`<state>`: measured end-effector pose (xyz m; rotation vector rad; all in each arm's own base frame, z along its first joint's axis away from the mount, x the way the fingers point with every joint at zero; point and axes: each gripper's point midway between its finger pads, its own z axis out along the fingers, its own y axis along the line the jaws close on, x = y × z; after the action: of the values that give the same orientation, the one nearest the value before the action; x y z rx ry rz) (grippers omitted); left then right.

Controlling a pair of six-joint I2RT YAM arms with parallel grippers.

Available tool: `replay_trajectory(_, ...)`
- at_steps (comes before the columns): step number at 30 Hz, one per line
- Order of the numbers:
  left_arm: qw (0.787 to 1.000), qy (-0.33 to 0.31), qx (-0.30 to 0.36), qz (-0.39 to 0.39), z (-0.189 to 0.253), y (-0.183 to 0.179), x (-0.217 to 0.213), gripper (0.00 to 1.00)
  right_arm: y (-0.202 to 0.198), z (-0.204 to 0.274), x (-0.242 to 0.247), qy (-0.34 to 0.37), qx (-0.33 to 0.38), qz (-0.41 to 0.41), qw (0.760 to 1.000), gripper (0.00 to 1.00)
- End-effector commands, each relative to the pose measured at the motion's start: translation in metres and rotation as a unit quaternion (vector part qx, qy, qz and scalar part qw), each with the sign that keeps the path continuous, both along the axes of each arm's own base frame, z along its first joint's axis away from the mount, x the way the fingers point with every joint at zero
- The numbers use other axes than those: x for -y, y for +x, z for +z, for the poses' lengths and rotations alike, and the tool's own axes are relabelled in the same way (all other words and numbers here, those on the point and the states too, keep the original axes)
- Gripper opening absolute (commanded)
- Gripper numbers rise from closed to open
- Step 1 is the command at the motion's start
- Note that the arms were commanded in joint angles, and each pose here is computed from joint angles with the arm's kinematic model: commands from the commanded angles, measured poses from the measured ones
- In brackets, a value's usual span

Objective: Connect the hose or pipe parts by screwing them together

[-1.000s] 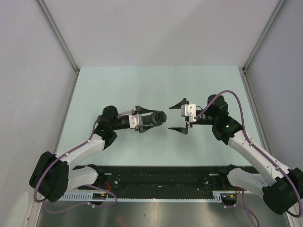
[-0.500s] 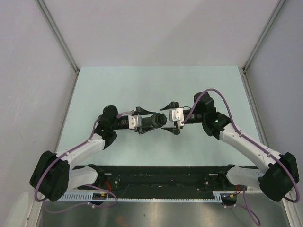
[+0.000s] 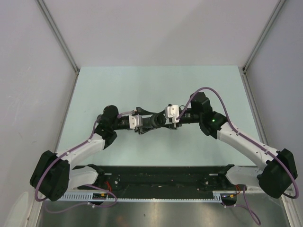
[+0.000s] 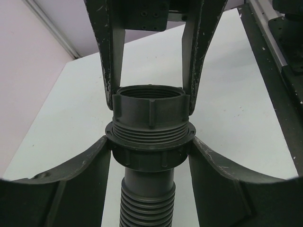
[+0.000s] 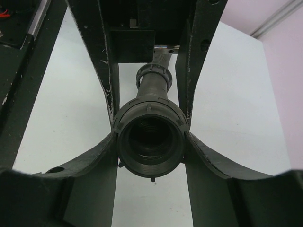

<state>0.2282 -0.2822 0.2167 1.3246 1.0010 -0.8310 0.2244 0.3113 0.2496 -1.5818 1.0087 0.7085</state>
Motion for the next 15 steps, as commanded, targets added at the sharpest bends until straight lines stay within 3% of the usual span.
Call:
replay_trajectory(1,0.998,-0.018,0.045,0.039,0.023,0.019,0.004,0.00,-0.007,0.016,-0.025,0.027,-0.065,-0.023,0.997,0.11)
replay_trajectory(2,0.998,-0.018,0.050,0.042,0.025,0.020,0.005,0.00,-0.003,0.006,-0.027,0.021,-0.111,-0.053,0.992,0.09)
replay_trajectory(4,0.997,-0.017,0.052,0.053,0.025,0.024,0.006,0.00,0.001,0.009,-0.039,0.041,-0.141,-0.081,0.986,0.06)
replay_trajectory(8,0.995,-0.016,0.058,0.074,0.026,0.032,0.006,0.00,0.027,-0.002,-0.043,0.065,-0.233,-0.193,0.951,0.00)
replay_trajectory(15,0.991,-0.015,0.060,0.119,0.027,0.047,0.002,0.00,0.047,-0.022,-0.042,0.112,-0.371,-0.345,0.855,0.00)
